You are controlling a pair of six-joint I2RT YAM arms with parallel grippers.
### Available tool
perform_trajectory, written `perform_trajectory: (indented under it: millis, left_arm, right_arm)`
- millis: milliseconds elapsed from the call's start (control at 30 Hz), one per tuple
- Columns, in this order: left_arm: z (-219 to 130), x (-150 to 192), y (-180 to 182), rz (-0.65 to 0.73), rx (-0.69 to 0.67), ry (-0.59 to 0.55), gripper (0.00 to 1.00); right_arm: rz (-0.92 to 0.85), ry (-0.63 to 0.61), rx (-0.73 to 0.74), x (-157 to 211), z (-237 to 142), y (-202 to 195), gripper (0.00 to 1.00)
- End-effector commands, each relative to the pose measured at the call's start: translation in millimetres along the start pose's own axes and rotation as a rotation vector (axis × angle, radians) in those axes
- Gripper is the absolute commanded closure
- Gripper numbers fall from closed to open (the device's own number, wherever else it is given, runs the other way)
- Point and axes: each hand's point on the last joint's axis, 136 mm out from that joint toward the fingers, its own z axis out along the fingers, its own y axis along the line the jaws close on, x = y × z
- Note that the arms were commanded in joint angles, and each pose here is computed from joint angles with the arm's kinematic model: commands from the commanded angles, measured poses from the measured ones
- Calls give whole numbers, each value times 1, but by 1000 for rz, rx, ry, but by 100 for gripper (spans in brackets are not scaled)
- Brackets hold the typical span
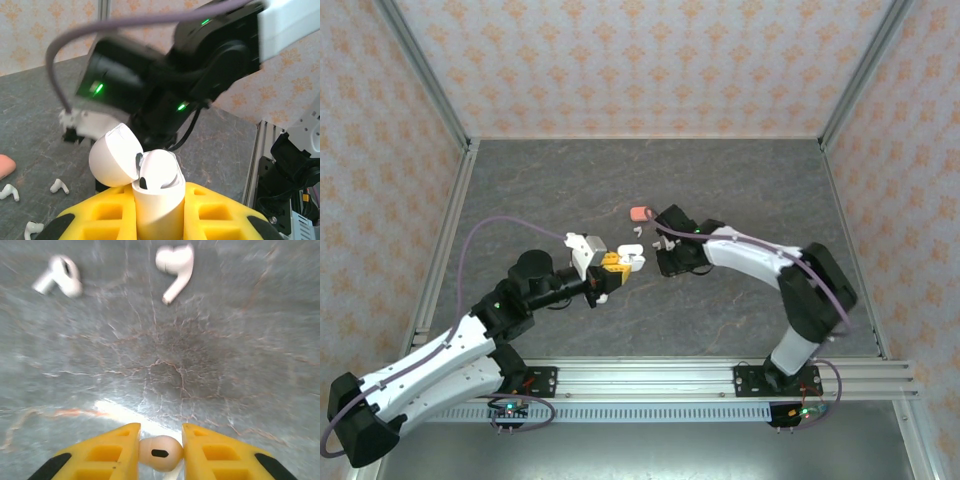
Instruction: Insert wireless bluetooth earbuds into charging case
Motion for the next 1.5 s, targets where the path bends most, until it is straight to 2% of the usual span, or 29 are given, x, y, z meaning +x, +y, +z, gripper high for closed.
perform_trajectory:
  millis: [0,200,367,533,700,933,1467]
  left_arm:
    - [1,-23,-7,27,27,-83,100]
    - [10,-30,-9,21,53,-107,100]
    - [20,-38,-12,10,87,-126,100]
    - [30,-47,-16,-6,124,-145,100]
    - [36,-55,-18,-21,142,-167,100]
    - [39,-58,-19,-32,155,-166,100]
    - [39,-61,-20,-37,157,-174,100]
  right_arm:
    - [37,-193,-14,-26,-49,-1,75]
    - [48,-458,-99,-44,-134,4,75]
    - [33,-671,-253,-52,-205,19,75]
    - [14,-803,-399,-52,-245,36,75]
    - [1,-857,-473,-51,-250,49,75]
    - [-51,-908,-477,-52,-254,64,75]
    - [-64,-865,-490,-55,-236,74,75]
